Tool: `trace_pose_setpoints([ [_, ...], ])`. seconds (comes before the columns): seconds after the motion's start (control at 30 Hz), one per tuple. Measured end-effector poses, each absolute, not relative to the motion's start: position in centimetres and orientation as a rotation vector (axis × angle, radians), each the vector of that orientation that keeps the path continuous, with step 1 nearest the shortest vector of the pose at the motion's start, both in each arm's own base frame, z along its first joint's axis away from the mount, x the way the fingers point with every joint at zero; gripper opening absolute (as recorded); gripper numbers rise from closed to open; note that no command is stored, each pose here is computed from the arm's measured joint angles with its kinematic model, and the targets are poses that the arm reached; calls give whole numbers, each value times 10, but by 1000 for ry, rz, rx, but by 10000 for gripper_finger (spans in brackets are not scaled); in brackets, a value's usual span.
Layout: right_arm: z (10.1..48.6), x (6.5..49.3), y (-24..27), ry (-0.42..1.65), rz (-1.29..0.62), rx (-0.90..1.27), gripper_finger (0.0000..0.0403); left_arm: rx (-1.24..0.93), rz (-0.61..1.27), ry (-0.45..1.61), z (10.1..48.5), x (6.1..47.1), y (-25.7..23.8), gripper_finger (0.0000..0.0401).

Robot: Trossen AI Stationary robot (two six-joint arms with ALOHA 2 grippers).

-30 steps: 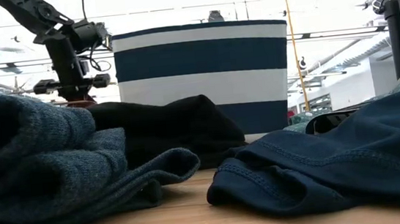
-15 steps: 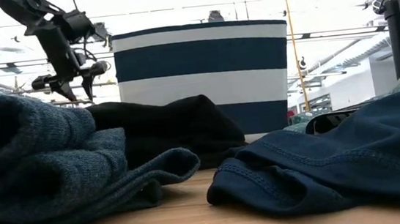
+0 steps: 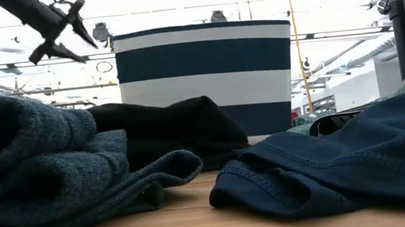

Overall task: Pick & Place Cloths
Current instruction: Put the blue underwear into the gold wire basket

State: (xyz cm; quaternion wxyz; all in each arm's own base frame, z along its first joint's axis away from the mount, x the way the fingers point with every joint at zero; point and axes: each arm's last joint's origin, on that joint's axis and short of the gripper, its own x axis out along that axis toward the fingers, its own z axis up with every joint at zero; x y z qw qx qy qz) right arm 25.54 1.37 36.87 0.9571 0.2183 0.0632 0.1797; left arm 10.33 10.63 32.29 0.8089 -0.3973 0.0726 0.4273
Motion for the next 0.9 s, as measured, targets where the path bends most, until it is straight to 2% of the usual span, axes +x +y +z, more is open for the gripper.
trace_pose_setpoints([
  [0.27,368,255,15,134,397,400,2,-834,634,102,339,101,59,236],
  [0.53,366,253,27,107,549,147,1,-726,341,81,352,115,29,233],
  [0.7,360,249,45,172,617,126,0,-600,188,34,362,130,12,201],
  [0.9,347,241,73,303,619,68,0,-489,126,37,362,151,-7,147],
])
